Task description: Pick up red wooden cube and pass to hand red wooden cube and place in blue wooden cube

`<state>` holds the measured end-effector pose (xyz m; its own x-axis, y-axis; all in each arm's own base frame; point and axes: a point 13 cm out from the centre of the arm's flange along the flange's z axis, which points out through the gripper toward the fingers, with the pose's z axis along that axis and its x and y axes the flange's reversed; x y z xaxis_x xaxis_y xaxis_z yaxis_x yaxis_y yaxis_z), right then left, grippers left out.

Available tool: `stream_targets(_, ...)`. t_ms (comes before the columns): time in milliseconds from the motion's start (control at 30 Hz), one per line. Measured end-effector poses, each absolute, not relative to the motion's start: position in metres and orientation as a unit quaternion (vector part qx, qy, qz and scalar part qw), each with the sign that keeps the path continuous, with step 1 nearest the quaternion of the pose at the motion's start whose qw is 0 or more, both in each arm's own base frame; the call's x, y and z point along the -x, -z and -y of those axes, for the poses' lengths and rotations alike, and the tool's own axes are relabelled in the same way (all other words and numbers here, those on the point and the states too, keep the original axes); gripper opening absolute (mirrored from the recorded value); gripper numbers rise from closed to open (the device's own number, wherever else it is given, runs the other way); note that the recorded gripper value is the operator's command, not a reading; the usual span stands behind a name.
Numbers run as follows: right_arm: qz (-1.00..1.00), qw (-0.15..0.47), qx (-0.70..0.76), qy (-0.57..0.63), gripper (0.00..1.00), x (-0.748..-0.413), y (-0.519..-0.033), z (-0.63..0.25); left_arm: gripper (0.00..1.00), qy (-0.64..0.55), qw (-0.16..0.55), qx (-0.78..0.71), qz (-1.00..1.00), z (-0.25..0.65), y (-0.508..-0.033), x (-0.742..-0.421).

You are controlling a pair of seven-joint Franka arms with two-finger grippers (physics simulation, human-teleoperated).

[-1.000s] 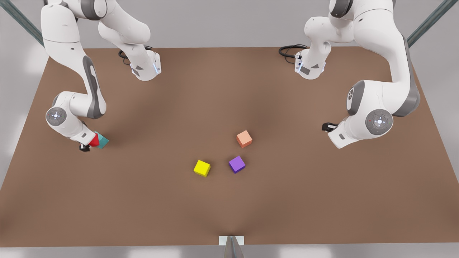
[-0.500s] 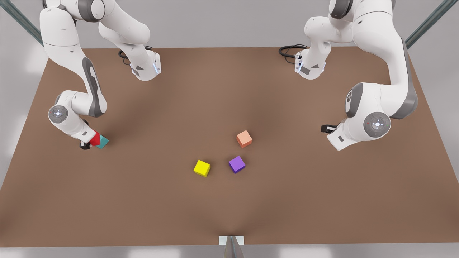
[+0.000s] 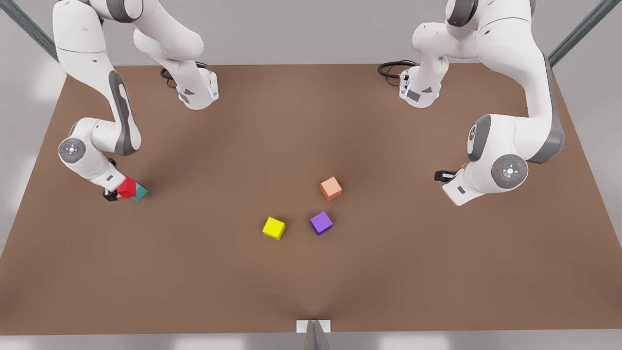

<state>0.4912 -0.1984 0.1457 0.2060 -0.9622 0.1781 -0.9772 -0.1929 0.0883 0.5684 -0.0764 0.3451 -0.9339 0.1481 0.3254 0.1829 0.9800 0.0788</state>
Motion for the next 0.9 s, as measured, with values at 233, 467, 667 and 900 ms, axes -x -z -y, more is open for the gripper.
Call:
stream_targets(233,0.639,0.091,-0.763,-0.032,1.00,-0.488,-0.184,0.190,1.00,0.054,0.161,0.082,0.982,0.076,-0.345,-0.568)
stream_targets(467,0.701,0.047,-0.712,-0.010,1.00,-0.589,-0.290,0.103,1.00,0.055,0.161,0.082,0.982,0.077,-0.345,-0.568)
stream_targets(667,0.788,0.051,-0.613,0.030,1.00,-0.638,-0.338,-0.065,1.00,0.055,0.163,0.081,0.982,0.077,-0.342,-0.568)
stream_targets(900,0.903,0.066,-0.425,0.004,1.00,-0.590,-0.461,-0.028,1.00,0.055,0.163,0.079,0.982,0.077,-0.342,-0.568)
